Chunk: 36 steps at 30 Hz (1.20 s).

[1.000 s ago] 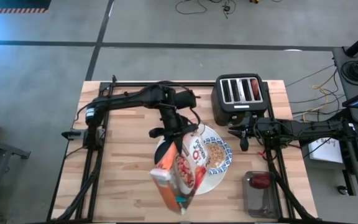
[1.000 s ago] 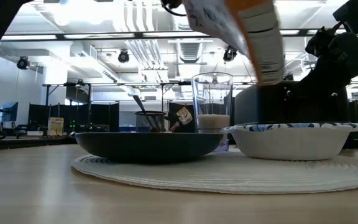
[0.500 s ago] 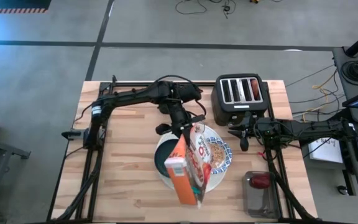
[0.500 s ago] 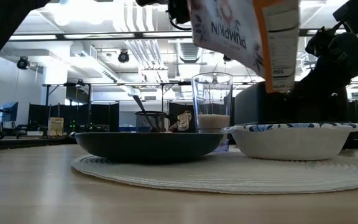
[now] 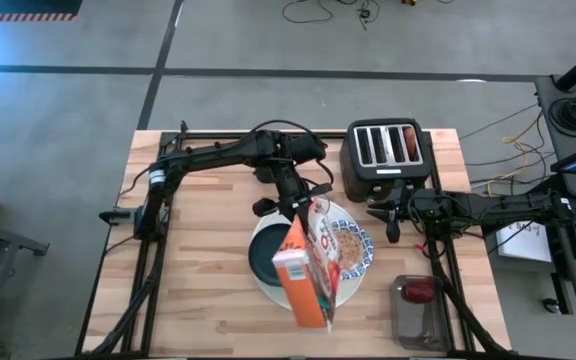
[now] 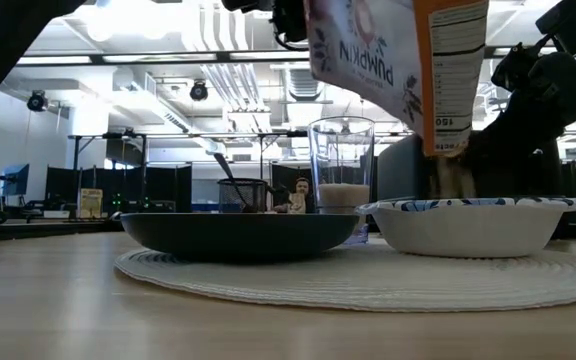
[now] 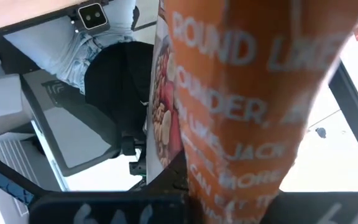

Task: Arrange a breakfast setting
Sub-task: Pour the cereal from the cereal box into the white patterned bowl

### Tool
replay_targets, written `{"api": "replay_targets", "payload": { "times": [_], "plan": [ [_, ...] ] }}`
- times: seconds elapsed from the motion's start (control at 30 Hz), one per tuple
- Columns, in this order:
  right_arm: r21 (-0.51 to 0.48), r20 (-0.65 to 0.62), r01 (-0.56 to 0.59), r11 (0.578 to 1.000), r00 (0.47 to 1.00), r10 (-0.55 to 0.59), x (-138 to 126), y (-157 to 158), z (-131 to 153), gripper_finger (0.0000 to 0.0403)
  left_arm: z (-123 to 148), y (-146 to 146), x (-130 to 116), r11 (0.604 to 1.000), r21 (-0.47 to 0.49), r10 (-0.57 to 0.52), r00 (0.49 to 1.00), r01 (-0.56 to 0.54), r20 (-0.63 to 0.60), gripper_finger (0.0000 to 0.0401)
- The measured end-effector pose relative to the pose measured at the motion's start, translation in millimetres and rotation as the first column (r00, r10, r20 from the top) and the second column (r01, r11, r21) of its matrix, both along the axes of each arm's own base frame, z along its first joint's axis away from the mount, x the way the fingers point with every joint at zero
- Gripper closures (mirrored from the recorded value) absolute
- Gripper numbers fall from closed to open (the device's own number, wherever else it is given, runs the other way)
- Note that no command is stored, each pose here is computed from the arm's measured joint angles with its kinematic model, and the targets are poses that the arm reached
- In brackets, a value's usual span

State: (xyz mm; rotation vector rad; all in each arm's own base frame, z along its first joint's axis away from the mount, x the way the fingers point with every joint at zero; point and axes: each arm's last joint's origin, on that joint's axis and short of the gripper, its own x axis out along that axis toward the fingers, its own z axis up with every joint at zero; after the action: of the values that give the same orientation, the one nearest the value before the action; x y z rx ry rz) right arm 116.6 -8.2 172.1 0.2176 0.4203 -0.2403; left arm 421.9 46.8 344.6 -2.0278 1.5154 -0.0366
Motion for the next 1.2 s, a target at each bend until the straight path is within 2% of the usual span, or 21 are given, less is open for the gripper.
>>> {"api": "replay_targets", "payload": {
  "times": [0.3,0.53,0.7,0.9,1.0,1.2],
  "plan": [
    [0.000,0.000,0.000,1.000,1.000,0.000,0,0,0,0.0331,0,-10,-2,0.996,0.062,-0.062,0.994,0.057,0.092,0.0401],
    [0.000,0.000,0.000,1.000,1.000,0.000,0,0,0,0.0322,-5,-23,-26,0.970,0.164,-0.189,0.981,0.178,0.053,0.0401],
    [0.000,0.000,0.000,1.000,1.000,0.000,0,0,0,0.0318,-7,-29,-36,0.919,0.288,-0.308,0.946,0.268,0.101,0.0401],
    [0.000,0.000,0.000,1.000,1.000,0.000,0,0,0,0.0326,-5,-30,-40,0.859,0.411,-0.391,0.909,0.304,0.145,0.0401],
    [0.000,0.000,0.000,1.000,1.000,0.000,0,0,0,0.0330,0,-32,-45,0.813,0.495,-0.431,0.889,0.308,0.154,0.0401],
    [0.000,0.000,0.000,1.000,1.000,0.000,0,0,0,0.0325,13,-46,-55,0.693,0.646,-0.532,0.831,0.319,0.160,0.0401]
  ]
}}
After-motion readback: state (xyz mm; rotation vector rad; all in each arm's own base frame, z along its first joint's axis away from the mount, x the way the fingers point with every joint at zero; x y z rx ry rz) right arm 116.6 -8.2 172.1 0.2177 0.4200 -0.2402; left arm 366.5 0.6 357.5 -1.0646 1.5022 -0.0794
